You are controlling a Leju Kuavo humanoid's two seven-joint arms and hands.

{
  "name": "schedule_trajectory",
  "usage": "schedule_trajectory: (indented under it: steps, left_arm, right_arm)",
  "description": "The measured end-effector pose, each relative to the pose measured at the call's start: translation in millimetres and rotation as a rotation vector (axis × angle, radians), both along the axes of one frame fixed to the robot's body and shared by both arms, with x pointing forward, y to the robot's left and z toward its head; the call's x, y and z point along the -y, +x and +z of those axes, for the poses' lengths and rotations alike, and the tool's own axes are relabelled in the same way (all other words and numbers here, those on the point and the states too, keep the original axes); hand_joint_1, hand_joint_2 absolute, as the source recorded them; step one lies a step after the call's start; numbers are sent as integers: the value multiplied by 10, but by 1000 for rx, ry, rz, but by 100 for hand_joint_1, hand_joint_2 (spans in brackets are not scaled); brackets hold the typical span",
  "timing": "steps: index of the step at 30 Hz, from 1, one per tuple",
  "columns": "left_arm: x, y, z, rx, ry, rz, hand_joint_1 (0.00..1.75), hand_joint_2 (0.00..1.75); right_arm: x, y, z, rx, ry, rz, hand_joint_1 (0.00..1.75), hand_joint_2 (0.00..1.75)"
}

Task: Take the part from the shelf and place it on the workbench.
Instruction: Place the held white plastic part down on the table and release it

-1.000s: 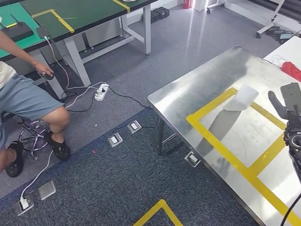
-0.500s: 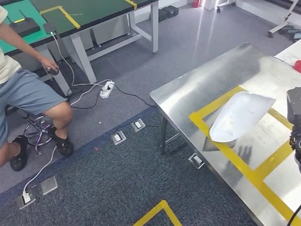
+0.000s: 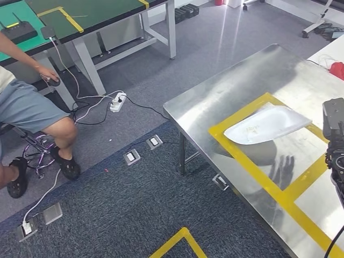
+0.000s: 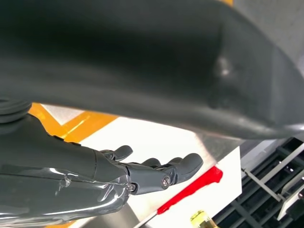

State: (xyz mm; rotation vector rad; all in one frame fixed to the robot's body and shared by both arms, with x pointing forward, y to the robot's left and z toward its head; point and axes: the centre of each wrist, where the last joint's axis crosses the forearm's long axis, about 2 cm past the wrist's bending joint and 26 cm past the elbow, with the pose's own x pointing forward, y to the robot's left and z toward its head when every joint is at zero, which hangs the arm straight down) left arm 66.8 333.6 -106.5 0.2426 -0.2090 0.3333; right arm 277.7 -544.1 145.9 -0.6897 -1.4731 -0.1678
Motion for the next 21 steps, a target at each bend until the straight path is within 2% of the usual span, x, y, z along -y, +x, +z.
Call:
schedule_trajectory:
  steps: [21]
  left_arm:
    - [-1, -1, 0, -5, 4, 1, 0, 0]
  right_arm:
    - [18, -17, -45, 21, 31, 1, 0, 0]
